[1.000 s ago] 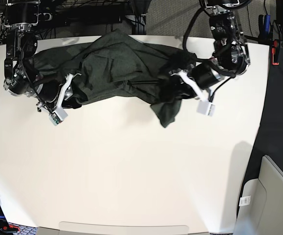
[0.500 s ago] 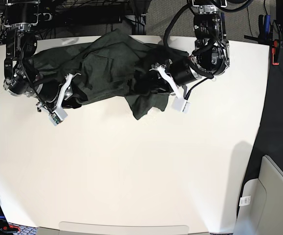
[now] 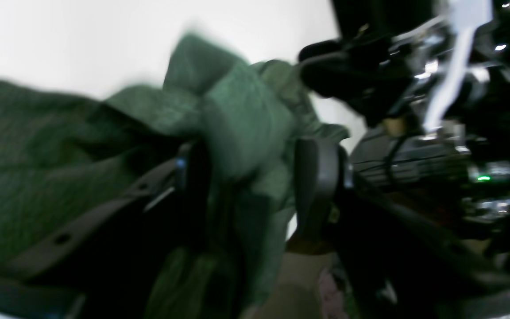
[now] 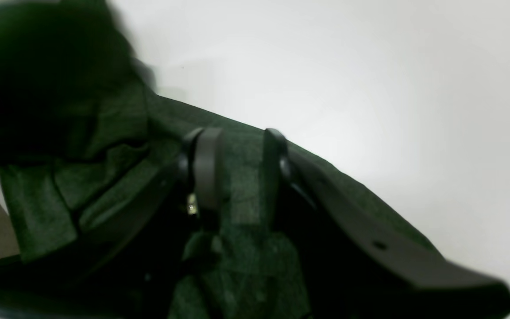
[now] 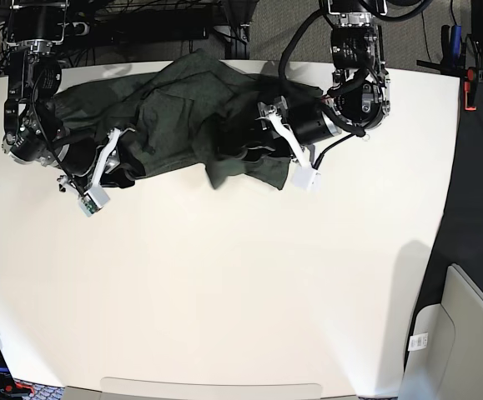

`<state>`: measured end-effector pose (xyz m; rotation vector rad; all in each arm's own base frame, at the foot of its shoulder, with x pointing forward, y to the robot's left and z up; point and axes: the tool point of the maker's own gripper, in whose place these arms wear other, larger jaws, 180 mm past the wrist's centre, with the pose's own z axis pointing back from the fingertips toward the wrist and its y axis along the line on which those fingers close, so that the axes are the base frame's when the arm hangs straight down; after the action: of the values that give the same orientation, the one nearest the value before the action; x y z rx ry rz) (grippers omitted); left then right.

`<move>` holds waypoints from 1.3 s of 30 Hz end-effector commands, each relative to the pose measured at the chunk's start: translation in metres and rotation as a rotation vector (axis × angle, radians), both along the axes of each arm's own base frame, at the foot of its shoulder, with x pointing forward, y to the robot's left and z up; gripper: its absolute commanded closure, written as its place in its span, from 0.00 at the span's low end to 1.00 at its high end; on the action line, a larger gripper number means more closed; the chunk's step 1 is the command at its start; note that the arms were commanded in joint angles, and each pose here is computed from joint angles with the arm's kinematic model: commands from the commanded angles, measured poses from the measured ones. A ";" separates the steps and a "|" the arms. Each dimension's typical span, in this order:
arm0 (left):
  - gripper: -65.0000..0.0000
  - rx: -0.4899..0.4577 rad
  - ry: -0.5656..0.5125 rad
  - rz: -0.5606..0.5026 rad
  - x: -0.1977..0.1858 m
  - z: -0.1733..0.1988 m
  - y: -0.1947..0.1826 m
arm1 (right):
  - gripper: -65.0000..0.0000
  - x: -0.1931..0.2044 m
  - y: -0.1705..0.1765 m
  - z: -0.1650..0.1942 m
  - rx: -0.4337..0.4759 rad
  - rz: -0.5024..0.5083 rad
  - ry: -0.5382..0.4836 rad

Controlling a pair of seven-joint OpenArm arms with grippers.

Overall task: Fold the T-shirt properly
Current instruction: 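Push the left gripper's shirt end further toward the right gripper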

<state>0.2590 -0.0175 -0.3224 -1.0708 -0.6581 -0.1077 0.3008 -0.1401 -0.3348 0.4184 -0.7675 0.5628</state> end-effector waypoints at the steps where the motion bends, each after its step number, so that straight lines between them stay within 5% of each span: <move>1: 0.51 -0.033 -0.048 -0.002 0.005 0.015 -0.001 | 0.79 0.010 0.000 0.017 0.017 0.005 -0.057; 7: 0.51 -0.025 -0.086 -0.004 0.004 0.026 0.007 | 0.79 0.012 0.000 0.018 0.017 0.004 -0.061; 13: 0.51 0.075 -0.091 0.098 0.017 0.016 0.062 | 0.79 0.012 0.000 0.018 0.017 0.004 -0.060; 17: 0.53 0.205 -0.044 0.115 0.017 -0.013 0.090 | 0.79 0.012 0.000 0.018 0.017 0.004 -0.060; 26: 0.56 0.306 0.043 0.116 0.000 -0.045 0.122 | 0.79 0.012 0.007 0.017 0.037 0.005 -0.059; 39: 0.51 0.319 0.149 0.090 -0.013 -0.077 0.128 | 0.79 0.011 0.007 0.017 0.037 0.005 -0.058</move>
<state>0.2453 0.1112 -0.4016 -0.7358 -0.5360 -0.0343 0.3037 -0.1333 -0.3327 0.4343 -0.7803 0.5571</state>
